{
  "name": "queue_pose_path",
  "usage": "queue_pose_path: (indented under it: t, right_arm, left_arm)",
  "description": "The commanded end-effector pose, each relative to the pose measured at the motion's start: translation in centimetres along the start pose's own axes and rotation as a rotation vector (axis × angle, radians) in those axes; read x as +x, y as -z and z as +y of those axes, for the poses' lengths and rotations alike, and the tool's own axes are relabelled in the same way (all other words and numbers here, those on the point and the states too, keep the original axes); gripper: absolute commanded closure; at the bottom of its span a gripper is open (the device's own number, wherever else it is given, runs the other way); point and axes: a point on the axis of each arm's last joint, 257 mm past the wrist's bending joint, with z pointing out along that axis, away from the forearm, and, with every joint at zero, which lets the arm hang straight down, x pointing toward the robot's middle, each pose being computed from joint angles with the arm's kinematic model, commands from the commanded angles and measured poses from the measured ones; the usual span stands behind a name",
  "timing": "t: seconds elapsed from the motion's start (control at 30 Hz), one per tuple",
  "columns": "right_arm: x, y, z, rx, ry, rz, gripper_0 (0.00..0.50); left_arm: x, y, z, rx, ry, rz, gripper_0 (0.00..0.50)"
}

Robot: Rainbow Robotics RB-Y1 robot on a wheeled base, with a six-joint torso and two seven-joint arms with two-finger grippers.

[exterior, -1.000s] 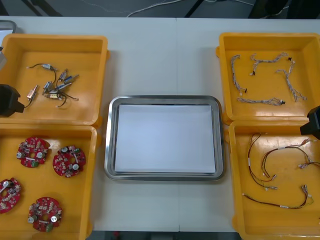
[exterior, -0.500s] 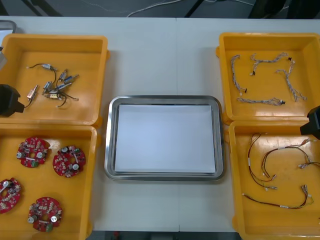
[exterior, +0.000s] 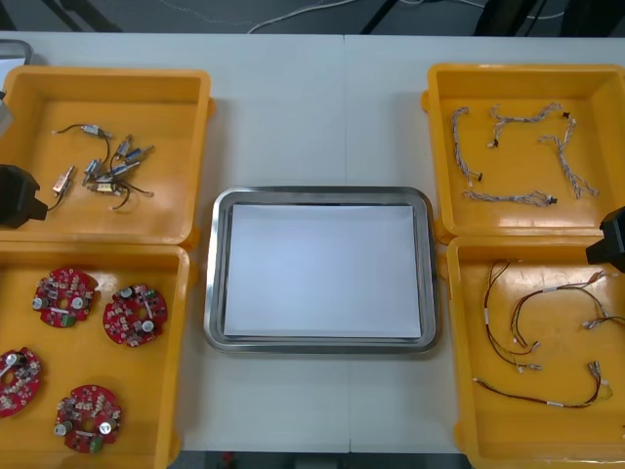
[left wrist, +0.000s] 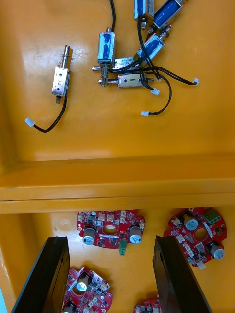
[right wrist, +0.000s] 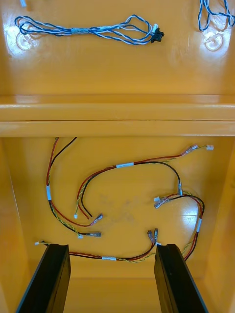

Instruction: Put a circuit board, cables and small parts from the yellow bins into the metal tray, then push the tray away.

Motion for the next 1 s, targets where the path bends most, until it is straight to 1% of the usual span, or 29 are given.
queue_pose_path:
  t: [0.03,1.0]
  right_arm:
    - [-0.18,0.58,-0.1,0.006,0.043,-0.025,0.0]
    - [-0.18,0.58,-0.1,0.006,0.043,-0.025,0.0]
  left_arm:
    - [0.3,0.36,-0.13,-0.006,-0.004,-0.006,0.0]
    - [0.3,0.36,-0.13,-0.006,-0.004,-0.006,0.0]
